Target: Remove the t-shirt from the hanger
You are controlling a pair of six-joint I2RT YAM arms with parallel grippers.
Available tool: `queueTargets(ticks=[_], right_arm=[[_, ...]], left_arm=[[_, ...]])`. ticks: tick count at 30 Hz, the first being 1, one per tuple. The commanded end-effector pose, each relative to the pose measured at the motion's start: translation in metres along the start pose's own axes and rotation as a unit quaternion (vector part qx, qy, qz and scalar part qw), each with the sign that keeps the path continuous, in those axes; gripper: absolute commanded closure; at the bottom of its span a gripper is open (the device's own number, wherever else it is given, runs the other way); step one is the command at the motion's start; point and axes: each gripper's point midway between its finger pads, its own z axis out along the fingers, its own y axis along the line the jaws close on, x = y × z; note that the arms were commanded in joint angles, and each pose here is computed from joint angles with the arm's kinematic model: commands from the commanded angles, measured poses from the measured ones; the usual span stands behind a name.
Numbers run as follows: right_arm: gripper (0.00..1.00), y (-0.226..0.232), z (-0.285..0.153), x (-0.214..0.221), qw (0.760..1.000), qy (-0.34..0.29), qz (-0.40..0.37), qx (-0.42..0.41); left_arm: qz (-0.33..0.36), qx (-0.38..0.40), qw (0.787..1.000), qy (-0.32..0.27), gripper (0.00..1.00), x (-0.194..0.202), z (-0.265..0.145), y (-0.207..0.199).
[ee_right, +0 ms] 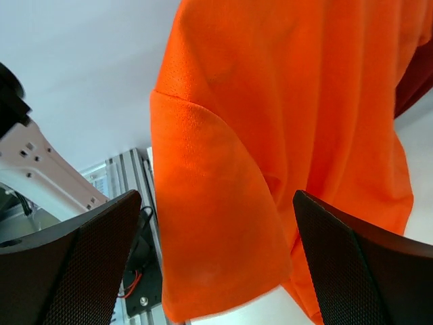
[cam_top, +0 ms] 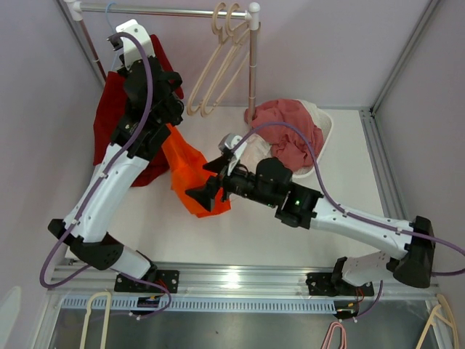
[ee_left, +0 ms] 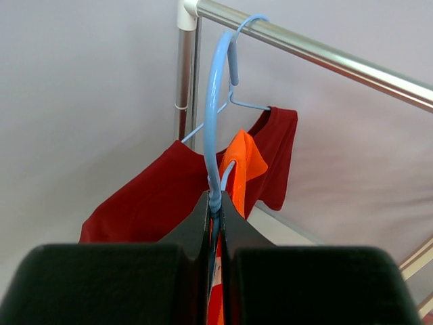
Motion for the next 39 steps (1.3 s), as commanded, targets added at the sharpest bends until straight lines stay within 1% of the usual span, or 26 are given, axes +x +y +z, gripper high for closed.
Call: queueTargets(ticks=[1, 2, 4, 5, 6, 7, 10, 11, 13, 15, 16, 18, 19, 23, 26, 28, 29, 31, 32, 33, 34, 35, 36, 37, 38, 39], right_arm=[[0.02, 0.016, 0.017, -0.035, 0.998, -0.049, -0.016, -0.028], [0.03, 0.016, 0.025, -0.028, 0.999, -0.039, -0.015, -0.028], [0.13, 0.021, 0.031, -0.029, 0.999, -0.029, -0.015, -0.034], [0.45, 0.018, 0.034, -0.026, 0.999, -0.023, -0.015, -0.026], [0.69, 0.018, 0.037, -0.019, 0.999, -0.012, -0.015, -0.026], [0.98, 0.020, 0.037, -0.017, 1.000, -0.009, -0.014, -0.027], [1.00, 0.025, 0.027, -0.019, 0.999, -0.009, -0.018, -0.025], [1.00, 0.027, 0.023, -0.011, 1.000, 0.001, -0.021, -0.015], [1.00, 0.033, 0.008, -0.017, 1.000, -0.001, -0.028, -0.009], [1.00, 0.037, -0.005, -0.007, 0.999, 0.016, -0.029, 0.003], [1.00, 0.041, -0.016, -0.015, 1.000, 0.009, -0.028, 0.003], [1.00, 0.051, -0.031, 0.000, 0.999, 0.035, -0.029, 0.006], [1.00, 0.057, -0.042, -0.007, 0.999, 0.028, -0.025, 0.004], [1.00, 0.087, -0.069, 0.009, 0.998, 0.059, -0.020, -0.012], [1.00, 0.103, -0.076, 0.033, 0.996, 0.089, -0.005, -0.023], [1.00, 0.104, -0.077, 0.063, 0.993, 0.116, 0.001, -0.025], [1.00, 0.105, -0.074, 0.072, 0.992, 0.121, 0.013, -0.023], [1.00, 0.099, -0.068, 0.108, 0.988, 0.154, 0.015, -0.012], [1.00, 0.102, -0.062, 0.113, 0.988, 0.151, 0.029, -0.022], [1.00, 0.102, -0.054, 0.132, 0.985, 0.171, 0.030, -0.023], [1.00, 0.102, -0.048, 0.136, 0.984, 0.174, 0.034, -0.026], [1.00, 0.108, -0.042, 0.139, 0.983, 0.176, 0.036, -0.037], [1.00, 0.109, -0.033, 0.155, 0.980, 0.195, 0.030, -0.036], [1.00, 0.110, -0.027, 0.158, 0.979, 0.198, 0.029, -0.034], [1.00, 0.110, -0.018, 0.153, 0.980, 0.193, 0.029, -0.033], [1.00, 0.105, -0.010, 0.164, 0.978, 0.206, 0.024, -0.026]], left_arm=[[-0.026, -0.005, 1.000, -0.012, 0.99, -0.018, -0.007, 0.013], [-0.026, -0.001, 1.000, -0.013, 0.99, -0.019, -0.008, 0.012], [-0.026, 0.002, 1.000, -0.013, 0.99, -0.018, -0.007, 0.010], [-0.026, 0.004, 1.000, -0.014, 0.99, -0.019, -0.007, 0.010], [-0.025, 0.006, 1.000, -0.014, 0.99, -0.018, -0.007, 0.008], [-0.026, 0.009, 1.000, -0.014, 0.99, -0.018, -0.007, 0.007], [-0.025, 0.019, 0.999, -0.017, 0.99, -0.015, -0.004, 0.000], [-0.025, 0.019, 0.999, -0.020, 0.99, -0.014, -0.001, -0.001], [-0.021, 0.033, 0.999, -0.019, 0.99, -0.006, 0.005, -0.013], [-0.016, 0.032, 0.999, -0.020, 0.99, -0.005, 0.013, -0.018], [-0.007, 0.031, 0.999, -0.017, 0.99, 0.001, 0.018, -0.024], [-0.001, 0.030, 0.999, -0.018, 0.99, 0.002, 0.024, -0.028], [0.002, 0.031, 0.999, -0.017, 0.99, 0.004, 0.028, -0.033], [-0.001, 0.040, 0.999, -0.011, 0.99, 0.012, 0.035, -0.041], [-0.003, 0.050, 0.999, -0.002, 0.99, 0.013, 0.038, -0.047], [-0.008, 0.053, 0.999, -0.004, 0.99, 0.006, 0.038, -0.049], [0.002, 0.061, 0.998, 0.004, 0.99, 0.009, 0.038, -0.050], [-0.025, 0.075, 0.997, 0.005, 0.99, -0.005, 0.033, -0.052], [-0.026, 0.084, 0.996, 0.011, 0.99, -0.006, 0.030, -0.052], [-0.035, 0.082, 0.996, 0.001, 0.99, -0.018, 0.026, -0.047], [-0.040, 0.076, 0.996, -0.008, 0.99, -0.025, 0.024, -0.044], [0.000, 0.074, 0.997, -0.018, 0.99, -0.025, 0.021, -0.044], [-0.015, 0.068, 0.997, -0.032, 0.99, -0.035, 0.020, -0.042], [-0.012, 0.073, 0.997, -0.029, 0.99, -0.036, 0.019, -0.042], [-0.042, 0.081, 0.996, -0.024, 0.99, -0.044, 0.014, -0.040], [-0.023, 0.108, 0.994, 0.000, 0.99, -0.039, 0.007, -0.038]])
